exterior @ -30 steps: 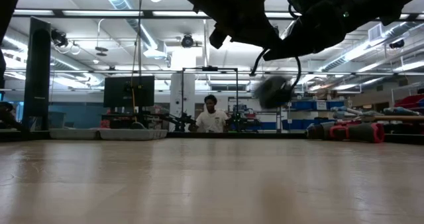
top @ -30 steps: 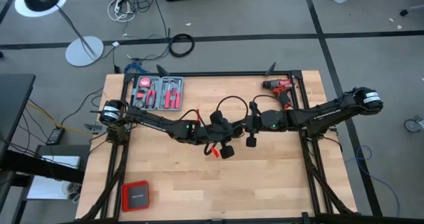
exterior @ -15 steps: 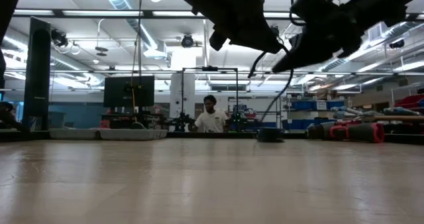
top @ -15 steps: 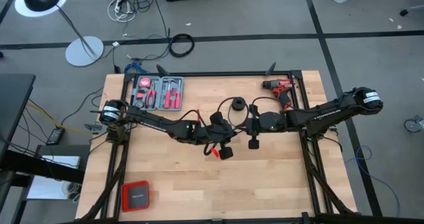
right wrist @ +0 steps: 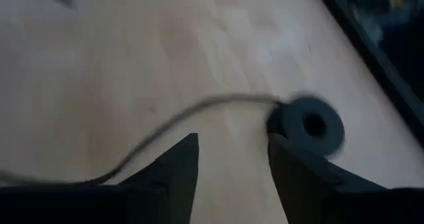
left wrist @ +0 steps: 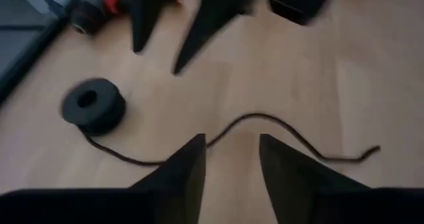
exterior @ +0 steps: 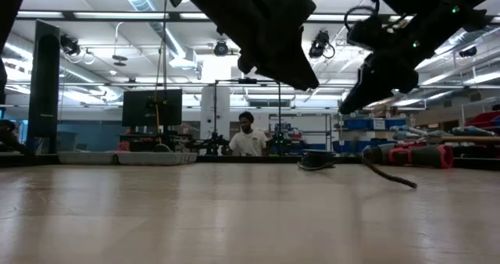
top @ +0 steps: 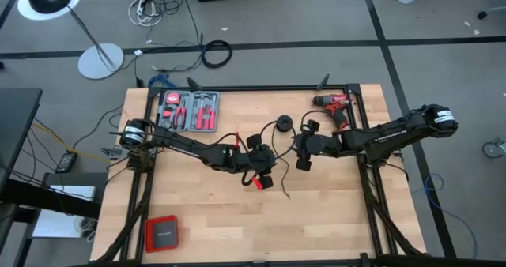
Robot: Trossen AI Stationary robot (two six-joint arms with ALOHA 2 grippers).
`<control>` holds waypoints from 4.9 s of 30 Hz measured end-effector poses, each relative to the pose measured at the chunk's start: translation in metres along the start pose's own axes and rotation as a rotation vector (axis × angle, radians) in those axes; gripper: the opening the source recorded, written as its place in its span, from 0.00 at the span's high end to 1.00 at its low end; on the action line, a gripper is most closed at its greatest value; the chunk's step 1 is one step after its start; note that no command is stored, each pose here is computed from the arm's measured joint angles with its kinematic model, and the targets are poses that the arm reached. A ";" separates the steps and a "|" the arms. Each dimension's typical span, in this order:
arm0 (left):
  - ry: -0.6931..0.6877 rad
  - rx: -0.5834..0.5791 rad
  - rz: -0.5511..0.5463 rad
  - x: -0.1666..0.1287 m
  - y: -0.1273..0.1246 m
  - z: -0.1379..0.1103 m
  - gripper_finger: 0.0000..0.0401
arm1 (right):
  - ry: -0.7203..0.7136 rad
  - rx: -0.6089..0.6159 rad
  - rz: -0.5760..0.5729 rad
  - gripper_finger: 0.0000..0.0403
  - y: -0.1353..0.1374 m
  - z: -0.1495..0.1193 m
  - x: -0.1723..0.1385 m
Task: Coil cords
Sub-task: Coil the black wire on the spool
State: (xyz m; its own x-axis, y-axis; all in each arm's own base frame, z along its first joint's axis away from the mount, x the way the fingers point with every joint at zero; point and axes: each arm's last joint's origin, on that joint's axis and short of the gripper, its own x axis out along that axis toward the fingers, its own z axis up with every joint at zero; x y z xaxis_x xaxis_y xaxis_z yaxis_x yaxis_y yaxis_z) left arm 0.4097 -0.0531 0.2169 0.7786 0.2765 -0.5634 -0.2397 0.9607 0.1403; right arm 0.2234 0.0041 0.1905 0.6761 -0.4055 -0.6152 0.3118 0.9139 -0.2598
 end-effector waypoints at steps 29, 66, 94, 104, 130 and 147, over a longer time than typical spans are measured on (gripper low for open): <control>0.099 -0.387 -0.199 0.055 0.156 -0.016 0.59 | 0.075 0.484 0.217 0.68 -0.123 -0.022 0.030; 0.136 -0.808 -0.509 0.084 0.222 -0.047 0.59 | 0.009 0.512 0.550 0.68 -0.142 -0.029 0.102; 0.370 -0.501 -0.332 0.068 0.219 -0.020 0.61 | 0.187 0.558 0.337 0.66 -0.174 -0.019 0.097; 0.364 -0.538 -0.325 0.073 0.220 -0.038 0.61 | 0.245 0.516 0.313 0.66 -0.169 -0.022 0.097; 0.327 -0.640 -0.423 0.076 0.211 -0.036 0.61 | 0.265 0.481 0.427 0.66 -0.155 -0.020 0.096; 0.341 -0.788 -0.332 0.078 0.208 -0.034 0.61 | 0.217 0.412 0.373 0.67 -0.147 -0.012 0.104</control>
State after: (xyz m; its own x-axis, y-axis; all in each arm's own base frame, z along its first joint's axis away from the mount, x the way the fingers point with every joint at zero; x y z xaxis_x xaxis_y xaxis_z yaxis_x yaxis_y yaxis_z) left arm 0.4009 0.1676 0.1749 0.6948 -0.1528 -0.7027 -0.4578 0.6597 -0.5961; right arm 0.2399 -0.1724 0.1554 0.6517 -0.0060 -0.7584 0.3420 0.8949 0.2868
